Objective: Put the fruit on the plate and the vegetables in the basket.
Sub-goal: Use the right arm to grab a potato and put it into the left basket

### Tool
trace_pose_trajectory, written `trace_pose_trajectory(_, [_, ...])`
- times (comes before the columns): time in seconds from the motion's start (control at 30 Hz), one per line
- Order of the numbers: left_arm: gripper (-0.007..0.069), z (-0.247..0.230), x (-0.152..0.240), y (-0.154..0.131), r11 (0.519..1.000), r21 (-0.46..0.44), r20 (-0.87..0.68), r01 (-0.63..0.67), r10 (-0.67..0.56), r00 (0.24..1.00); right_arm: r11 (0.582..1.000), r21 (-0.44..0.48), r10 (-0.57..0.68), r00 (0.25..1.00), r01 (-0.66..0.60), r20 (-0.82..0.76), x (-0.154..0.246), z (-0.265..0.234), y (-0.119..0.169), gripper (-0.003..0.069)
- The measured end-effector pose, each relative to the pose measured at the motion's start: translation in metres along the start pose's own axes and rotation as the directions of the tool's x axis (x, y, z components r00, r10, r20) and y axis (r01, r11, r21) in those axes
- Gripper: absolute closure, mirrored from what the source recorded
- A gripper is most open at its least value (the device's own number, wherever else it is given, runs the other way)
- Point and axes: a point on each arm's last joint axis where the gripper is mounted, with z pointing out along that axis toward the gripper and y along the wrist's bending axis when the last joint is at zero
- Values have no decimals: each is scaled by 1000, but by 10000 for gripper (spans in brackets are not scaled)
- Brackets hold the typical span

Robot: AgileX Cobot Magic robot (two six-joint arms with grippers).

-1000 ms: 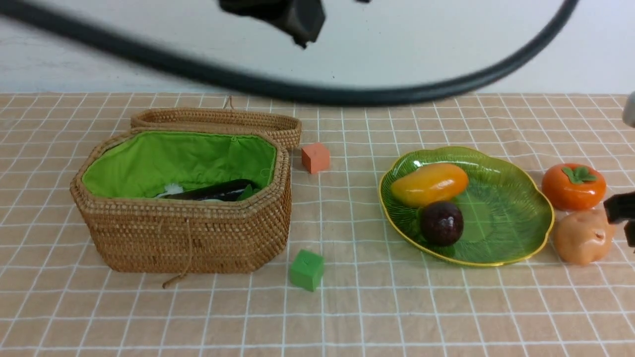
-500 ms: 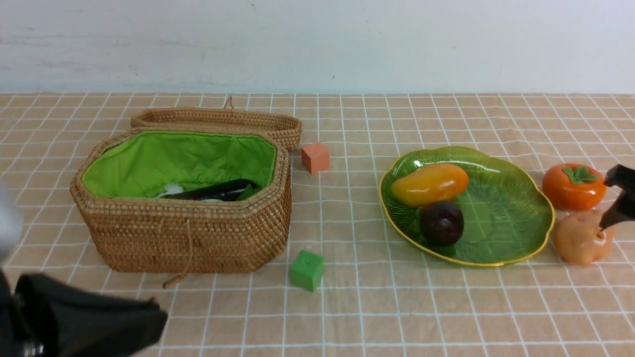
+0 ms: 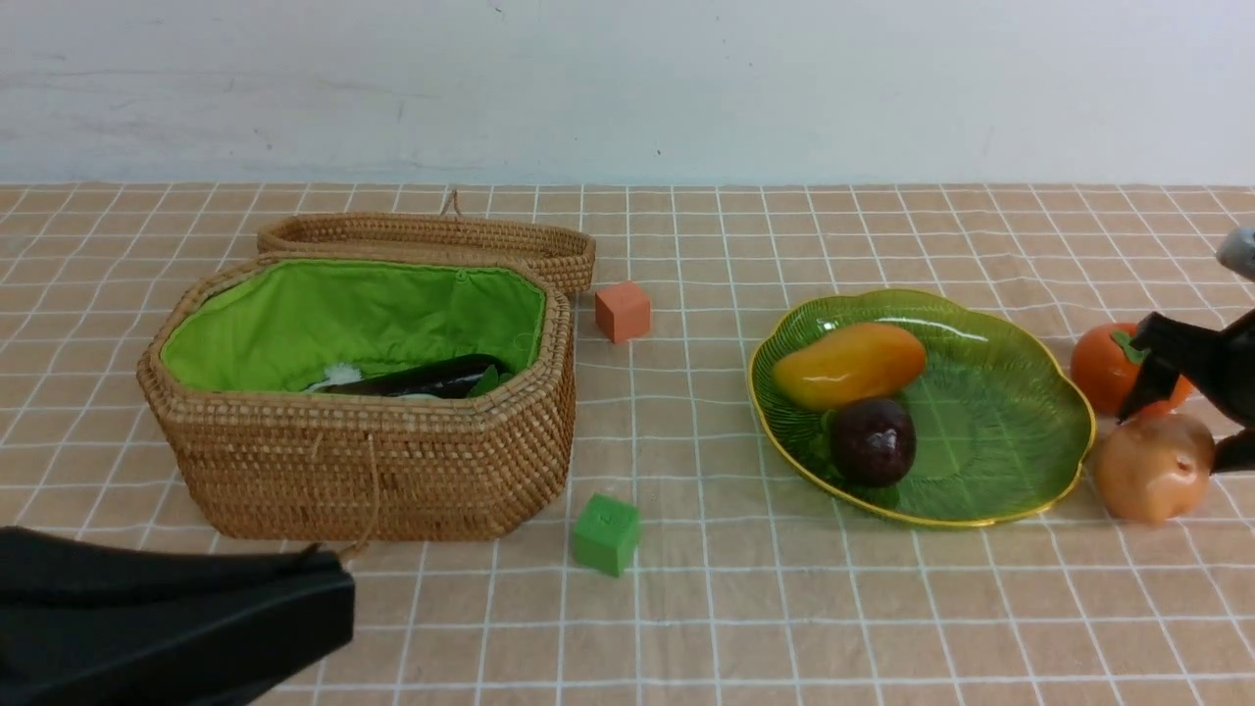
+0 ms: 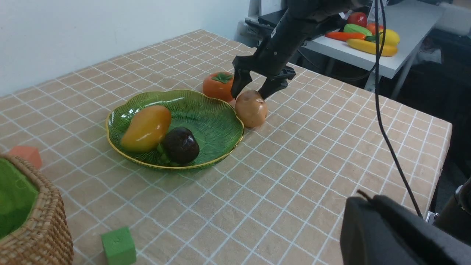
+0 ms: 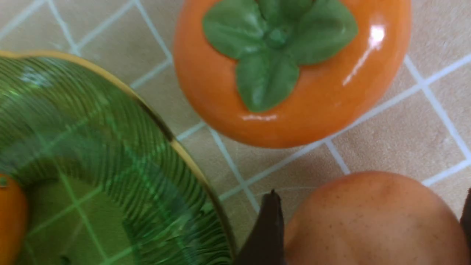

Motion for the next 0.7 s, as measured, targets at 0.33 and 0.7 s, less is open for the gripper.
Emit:
trace_pose_trajectory(0.33, [638,0,2,-1,1000,10,-20,6,-5,1000,999,26,-21,999,22,-35,1,11,-4,92])
trace_pose_trajectory(0.7, [638,0,3,3,999,-32,-33,-31,30,999,980,52,-179,971,190,-159,9,-10,-4,96])
